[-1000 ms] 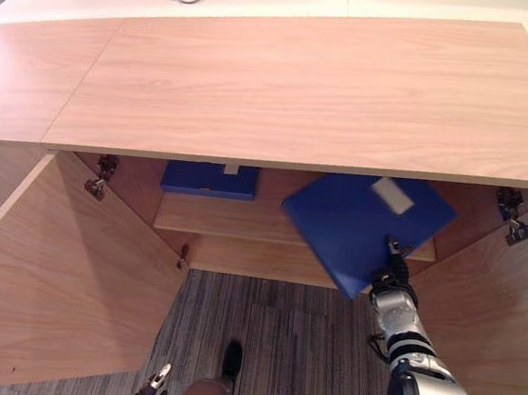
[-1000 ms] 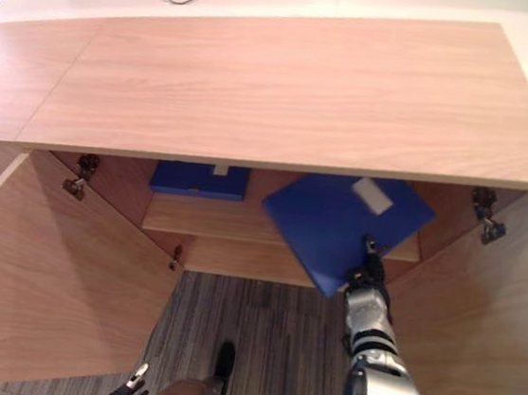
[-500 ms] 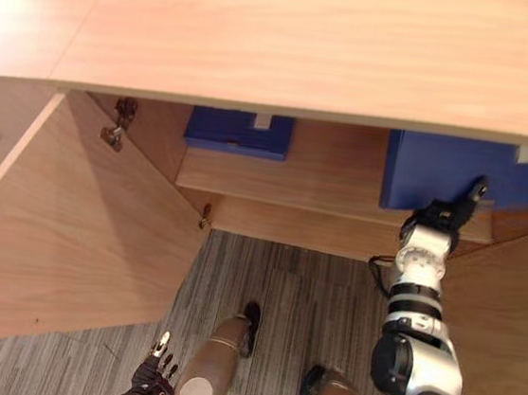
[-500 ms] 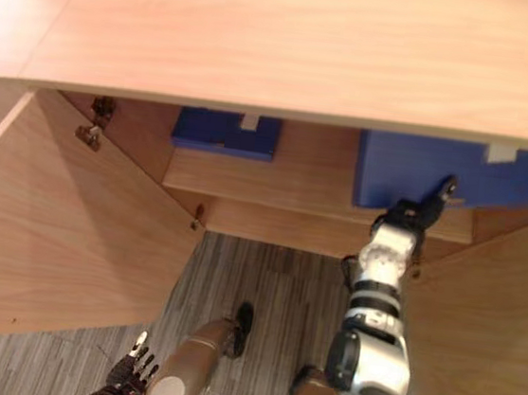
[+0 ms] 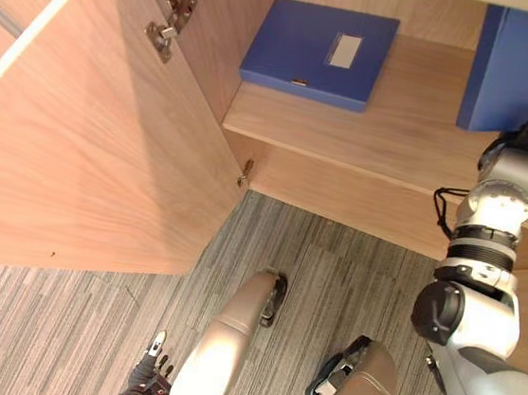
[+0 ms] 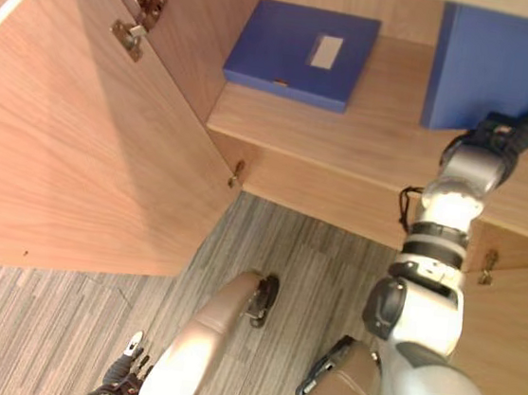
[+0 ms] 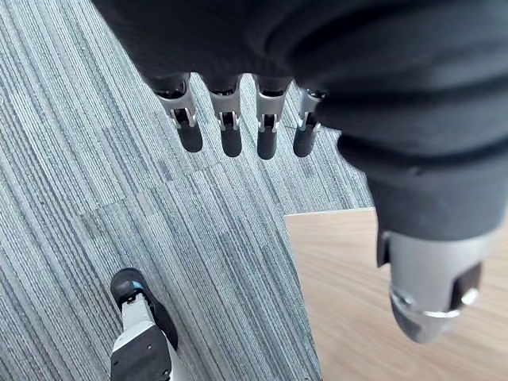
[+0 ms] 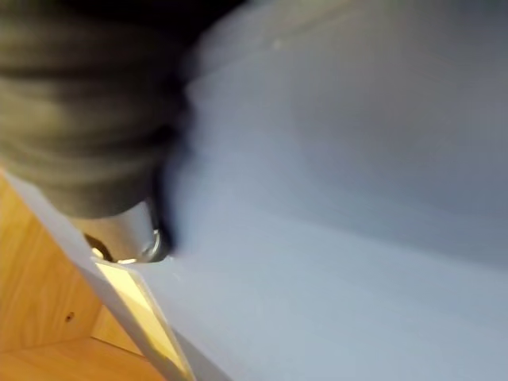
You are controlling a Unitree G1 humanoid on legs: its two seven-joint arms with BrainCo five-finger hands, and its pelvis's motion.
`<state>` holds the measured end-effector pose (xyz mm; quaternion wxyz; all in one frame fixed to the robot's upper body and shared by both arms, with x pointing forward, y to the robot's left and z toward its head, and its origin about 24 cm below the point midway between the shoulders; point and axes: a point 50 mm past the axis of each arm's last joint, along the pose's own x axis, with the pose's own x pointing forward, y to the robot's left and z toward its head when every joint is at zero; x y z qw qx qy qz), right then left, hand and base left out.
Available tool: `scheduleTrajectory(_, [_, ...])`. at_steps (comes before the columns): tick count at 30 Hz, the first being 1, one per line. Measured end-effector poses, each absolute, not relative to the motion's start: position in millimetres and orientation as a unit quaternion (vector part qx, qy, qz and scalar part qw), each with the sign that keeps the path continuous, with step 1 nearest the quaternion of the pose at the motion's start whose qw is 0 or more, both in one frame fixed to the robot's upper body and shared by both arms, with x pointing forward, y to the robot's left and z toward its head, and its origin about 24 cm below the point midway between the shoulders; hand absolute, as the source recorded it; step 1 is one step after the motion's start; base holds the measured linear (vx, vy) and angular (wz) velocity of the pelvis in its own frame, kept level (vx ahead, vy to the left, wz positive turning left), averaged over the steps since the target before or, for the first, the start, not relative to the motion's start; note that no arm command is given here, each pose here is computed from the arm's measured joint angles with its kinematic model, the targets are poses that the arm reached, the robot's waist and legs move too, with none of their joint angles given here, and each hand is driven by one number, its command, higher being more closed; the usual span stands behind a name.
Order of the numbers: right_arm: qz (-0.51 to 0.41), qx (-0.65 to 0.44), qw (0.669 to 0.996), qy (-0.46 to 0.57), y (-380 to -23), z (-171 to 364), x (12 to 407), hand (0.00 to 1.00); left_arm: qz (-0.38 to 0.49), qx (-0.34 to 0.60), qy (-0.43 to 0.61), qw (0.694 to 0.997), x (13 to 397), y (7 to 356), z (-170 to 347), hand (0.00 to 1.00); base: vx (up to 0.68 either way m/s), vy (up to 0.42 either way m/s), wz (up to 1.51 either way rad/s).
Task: Walk over to the cabinet, pick up the folder, carry it to the office cabinet, place the folder inside the office cabinet, then close the office cabinet door
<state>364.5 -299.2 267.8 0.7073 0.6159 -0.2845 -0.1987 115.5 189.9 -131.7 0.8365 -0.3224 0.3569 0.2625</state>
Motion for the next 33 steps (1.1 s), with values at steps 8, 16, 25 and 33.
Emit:
scheduleTrajectory(8, [-0.194,0.589,0.709,-0.336,-312.8,310.2,349.6,1.0,0.256,-0.314,0.339,0.849,127.1,188.7,-122.1,0.0,0.02,-0.016,-0.01])
scheduleTrajectory(16, [-0.21,0.605,0.685,-0.348,-314.2,318.3,342.8,0.0,0.256,-0.31,0.325,0.856,135.6,187.5,-114.5,0.0,0.05,-0.028,0.06])
scheduleTrajectory(25, [-0.21,0.48,0.79,-0.318,-306.7,327.2,351.3,0.0,0.252,-0.313,0.318,0.859,138.3,186.7,-111.8,0.0,0.04,-0.03,0.01])
scheduleTrajectory(33, [-0.156,0.334,0.888,-0.273,-274.2,340.4,375.0,0.0,0.253,-0.314,0.316,0.859,137.8,188.5,-112.0,0.0,0.04,-0.047,-0.05])
